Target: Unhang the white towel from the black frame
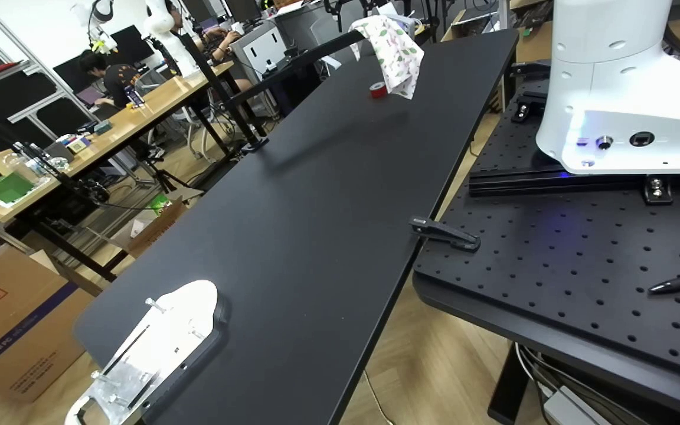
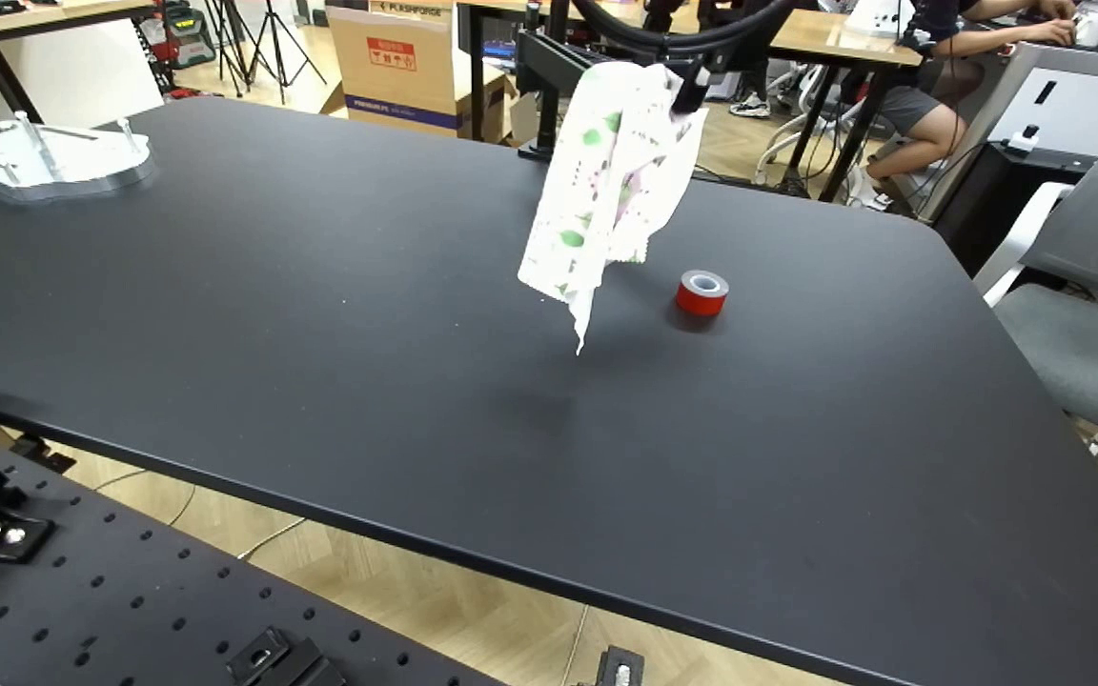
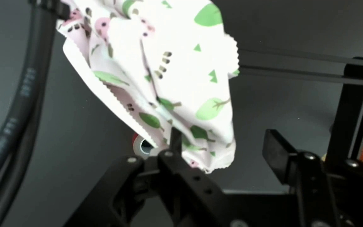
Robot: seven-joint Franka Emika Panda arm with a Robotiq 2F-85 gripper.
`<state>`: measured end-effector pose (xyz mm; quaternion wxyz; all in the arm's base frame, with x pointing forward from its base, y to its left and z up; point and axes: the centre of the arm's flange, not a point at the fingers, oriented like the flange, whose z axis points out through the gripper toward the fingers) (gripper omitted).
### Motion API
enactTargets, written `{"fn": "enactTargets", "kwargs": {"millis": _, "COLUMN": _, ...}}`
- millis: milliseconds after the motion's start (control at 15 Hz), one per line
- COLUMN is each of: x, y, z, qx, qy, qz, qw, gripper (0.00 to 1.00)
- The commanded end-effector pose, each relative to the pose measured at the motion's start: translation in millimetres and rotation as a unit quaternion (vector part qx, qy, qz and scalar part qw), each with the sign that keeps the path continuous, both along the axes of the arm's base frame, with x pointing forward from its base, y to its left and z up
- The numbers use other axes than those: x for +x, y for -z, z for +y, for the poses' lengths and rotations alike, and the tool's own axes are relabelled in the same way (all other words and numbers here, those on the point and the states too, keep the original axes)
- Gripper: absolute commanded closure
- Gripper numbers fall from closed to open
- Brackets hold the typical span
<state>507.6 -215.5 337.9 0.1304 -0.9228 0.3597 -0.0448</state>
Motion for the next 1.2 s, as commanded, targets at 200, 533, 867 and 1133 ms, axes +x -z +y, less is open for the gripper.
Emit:
{"fn": "enactTargets", "kwargs": {"millis": 200, "x": -4, "y": -14, "z": -1, "qx": 0.010, "qy": 0.008, "qz": 0.002, "qw": 0.9999, "gripper": 0.82}}
{"fn": "enactTargets", "kwargs": {"millis": 533, "x": -10, "y": -40, "z": 11, "qx": 0.012, "qy": 0.001, "qz": -0.013, "qw": 0.9998, "gripper": 1.00}}
{"fn": "enactTargets", "kwargs": {"millis": 867, "x": -19, "y": -100, "z": 54, "qx": -0.008, "qy": -0.040, "qz": -0.046, "qw": 0.9981, "gripper": 1.00}}
{"fn": "enactTargets", "kwargs": {"millis": 1133, "x": -25, "y": -141, "z": 117, "qx": -0.020, "qy": -0.116, "qz": -0.057, "qw": 0.9914, "gripper": 1.00}}
